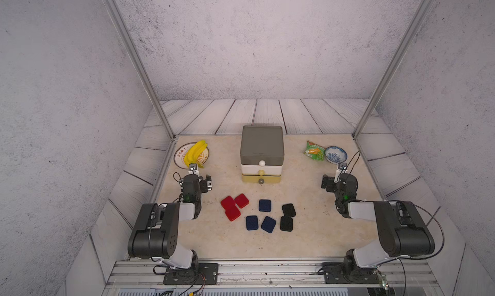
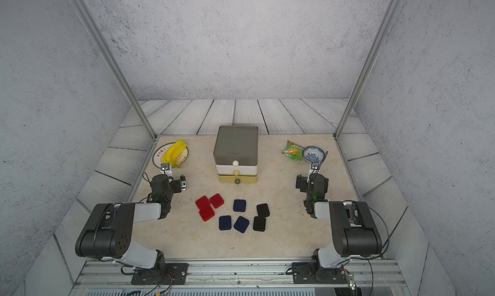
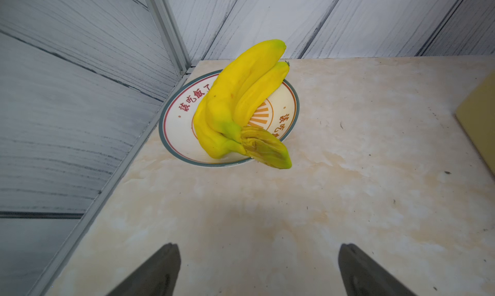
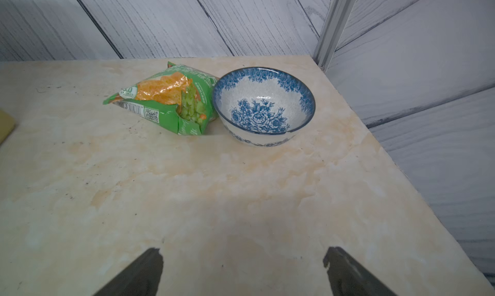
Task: Place the brooch boxes into the drawer by color
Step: Open the drawer in the storage box.
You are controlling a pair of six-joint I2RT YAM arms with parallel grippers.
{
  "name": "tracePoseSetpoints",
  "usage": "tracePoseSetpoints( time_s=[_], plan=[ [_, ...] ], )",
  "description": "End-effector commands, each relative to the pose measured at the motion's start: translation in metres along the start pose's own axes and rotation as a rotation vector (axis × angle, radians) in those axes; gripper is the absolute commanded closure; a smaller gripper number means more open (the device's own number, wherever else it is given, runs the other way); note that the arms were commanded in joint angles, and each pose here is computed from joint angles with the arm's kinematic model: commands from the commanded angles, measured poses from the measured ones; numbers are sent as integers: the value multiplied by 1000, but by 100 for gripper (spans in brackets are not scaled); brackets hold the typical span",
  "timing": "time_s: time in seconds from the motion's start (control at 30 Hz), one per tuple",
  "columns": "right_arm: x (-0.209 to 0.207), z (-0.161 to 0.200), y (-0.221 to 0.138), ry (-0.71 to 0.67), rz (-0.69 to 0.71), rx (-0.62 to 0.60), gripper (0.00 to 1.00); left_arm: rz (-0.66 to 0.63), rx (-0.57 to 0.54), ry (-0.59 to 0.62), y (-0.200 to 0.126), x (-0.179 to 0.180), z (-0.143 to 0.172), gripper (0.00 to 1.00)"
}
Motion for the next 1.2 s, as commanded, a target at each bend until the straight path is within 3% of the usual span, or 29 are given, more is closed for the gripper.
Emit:
tracePoseSetpoints(
  time_s=[0.0, 0.63, 0.7, 0.8, 0.87, 1.0, 1.1, 1.17],
  plan=[
    [-1, -6, 2, 4, 3, -15, 0, 39, -15, 21, 2, -3, -6, 2],
    [-1, -6, 2, 4, 4, -16, 0, 64, -11, 3, 4, -1, -8, 2],
    [-1, -8, 1, 8, 6, -29, 0, 43, -20, 0, 3, 1, -19, 1],
    [-10, -25, -4, 27, 68, -25, 0, -33, 81, 12, -7, 3, -47, 2],
    [-15, -41, -13, 39, 102, 34, 0, -66, 61, -99, -16, 7, -69, 2],
    [-11, -78, -37, 91, 19, -11, 0, 65, 7, -195, -33, -9, -112, 1],
    [-5, -98, -51, 147, -37, 51, 0, 181, 37, -239, -51, -27, -139, 0],
    [2, -105, -59, 175, -69, 90, 0, 240, 47, -207, -65, -42, -151, 0]
  ],
)
Point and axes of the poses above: each gripper's point midway between its finger pads, its own y axis out along the fingers, its own x axis along the line the jaws close on, z = x × y, the point moved 5 cm from there along -y, back along the fingers, and after that the axes turned 2 degrees about -y, right-handed, at the moved point
